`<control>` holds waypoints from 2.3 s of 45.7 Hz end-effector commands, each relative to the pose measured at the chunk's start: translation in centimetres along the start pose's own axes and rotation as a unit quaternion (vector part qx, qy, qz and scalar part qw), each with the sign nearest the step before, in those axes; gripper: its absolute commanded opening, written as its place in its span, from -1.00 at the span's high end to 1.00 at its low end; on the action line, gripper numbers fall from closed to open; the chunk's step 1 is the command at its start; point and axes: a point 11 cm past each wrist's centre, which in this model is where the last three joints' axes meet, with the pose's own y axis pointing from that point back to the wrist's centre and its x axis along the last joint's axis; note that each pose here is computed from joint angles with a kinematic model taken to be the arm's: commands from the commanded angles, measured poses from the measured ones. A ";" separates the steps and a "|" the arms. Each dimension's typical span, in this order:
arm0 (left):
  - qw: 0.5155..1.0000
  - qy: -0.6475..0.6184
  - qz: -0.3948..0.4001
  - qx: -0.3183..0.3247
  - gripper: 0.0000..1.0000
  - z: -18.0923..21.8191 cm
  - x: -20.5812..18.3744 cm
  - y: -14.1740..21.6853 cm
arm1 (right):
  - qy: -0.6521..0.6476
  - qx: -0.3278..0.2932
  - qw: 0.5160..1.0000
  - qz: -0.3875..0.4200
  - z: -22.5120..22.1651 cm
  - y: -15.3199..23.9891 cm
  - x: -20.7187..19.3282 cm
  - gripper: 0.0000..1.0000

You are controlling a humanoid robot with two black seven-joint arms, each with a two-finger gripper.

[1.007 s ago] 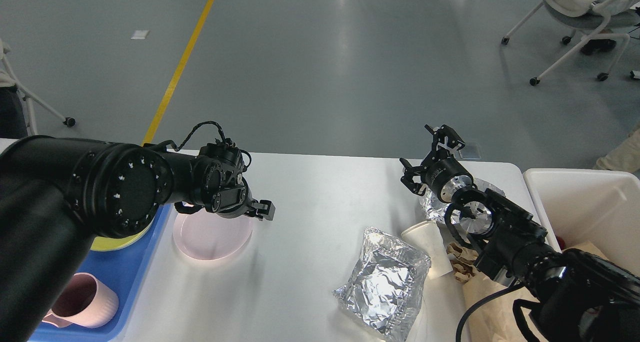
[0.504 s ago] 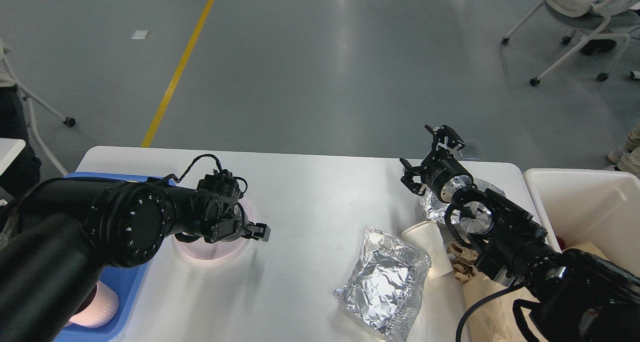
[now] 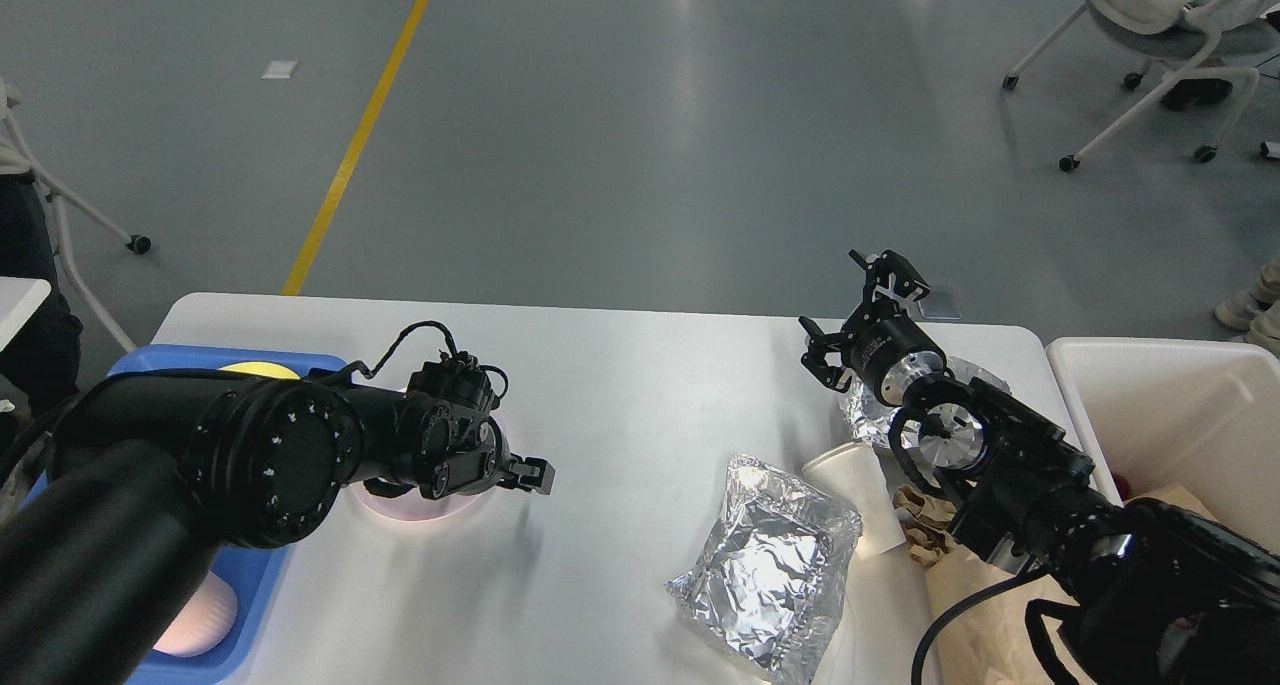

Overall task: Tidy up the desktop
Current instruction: 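Grasp the edge of the pink plate with the left gripper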

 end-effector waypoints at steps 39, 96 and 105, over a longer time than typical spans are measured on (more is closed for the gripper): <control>1.000 0.008 0.018 -0.004 -0.39 -0.3 -1.2 -1.8 | 0.000 0.000 1.000 -0.001 0.0 0.0 0.0 -1.00; 0.996 0.003 -0.085 -0.019 1.00 0.7 -2.7 -1.0 | 0.000 0.001 1.000 0.000 -0.1 0.0 0.0 -1.00; 0.987 -0.008 -0.155 -0.037 1.00 1.7 -1.7 1.6 | 0.000 0.000 1.000 0.000 0.0 0.0 0.0 -1.00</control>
